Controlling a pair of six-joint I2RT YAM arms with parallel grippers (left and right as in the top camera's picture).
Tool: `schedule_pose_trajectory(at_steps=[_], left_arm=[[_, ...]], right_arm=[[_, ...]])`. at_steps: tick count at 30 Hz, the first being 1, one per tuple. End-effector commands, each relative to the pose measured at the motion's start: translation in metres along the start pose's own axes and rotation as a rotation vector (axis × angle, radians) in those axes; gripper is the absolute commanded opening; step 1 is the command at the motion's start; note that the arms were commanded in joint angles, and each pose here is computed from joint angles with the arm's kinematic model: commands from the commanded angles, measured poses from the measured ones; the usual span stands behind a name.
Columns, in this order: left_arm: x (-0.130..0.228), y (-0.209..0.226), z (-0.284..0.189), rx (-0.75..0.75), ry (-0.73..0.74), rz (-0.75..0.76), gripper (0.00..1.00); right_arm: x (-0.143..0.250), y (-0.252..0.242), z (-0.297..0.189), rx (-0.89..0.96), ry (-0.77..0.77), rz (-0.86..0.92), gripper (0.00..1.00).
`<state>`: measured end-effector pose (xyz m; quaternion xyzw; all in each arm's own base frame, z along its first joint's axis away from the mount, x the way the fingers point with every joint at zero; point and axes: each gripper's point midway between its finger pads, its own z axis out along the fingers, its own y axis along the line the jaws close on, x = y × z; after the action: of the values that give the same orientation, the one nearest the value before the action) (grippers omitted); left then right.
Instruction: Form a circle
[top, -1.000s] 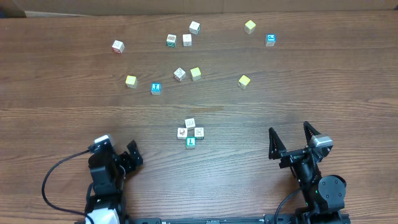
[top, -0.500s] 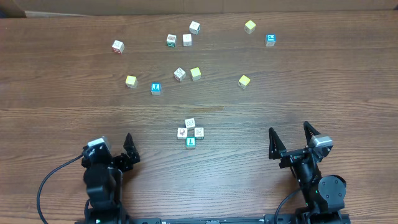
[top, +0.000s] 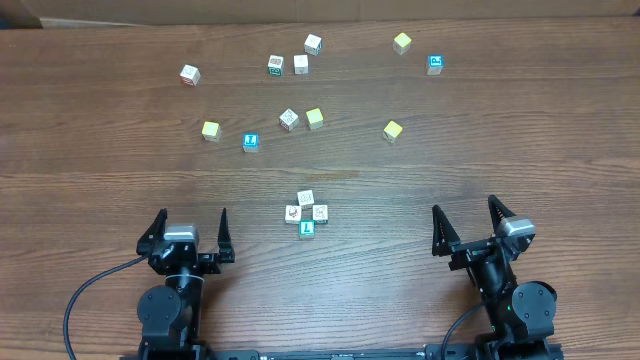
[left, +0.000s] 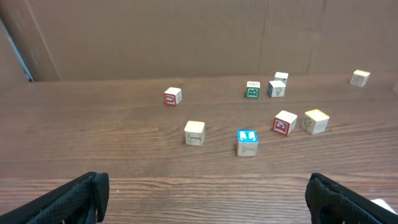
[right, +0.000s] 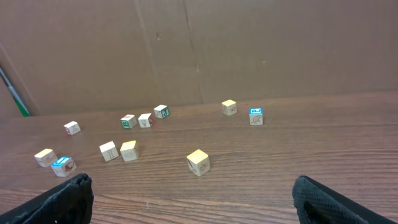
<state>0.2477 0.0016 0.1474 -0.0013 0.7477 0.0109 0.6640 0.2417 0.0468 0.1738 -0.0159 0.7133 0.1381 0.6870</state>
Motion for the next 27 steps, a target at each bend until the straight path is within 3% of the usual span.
schedule_pose_trajectory(at_steps=[1,27], left_arm=[[-0.0012,0.0034,-0.0006,-0.02,-0.009,0.1,1.0],[-0.0095,0.0038,-0.0027,-0.021,-0.046,0.099,1.0]], right_arm=[[0.0021,-0.0036,0.0001,0.015,-0.003,-0.001,1.0],[0.0021,-0.0035,0.0001,0.015,-0.003,-0.001,1.0]])
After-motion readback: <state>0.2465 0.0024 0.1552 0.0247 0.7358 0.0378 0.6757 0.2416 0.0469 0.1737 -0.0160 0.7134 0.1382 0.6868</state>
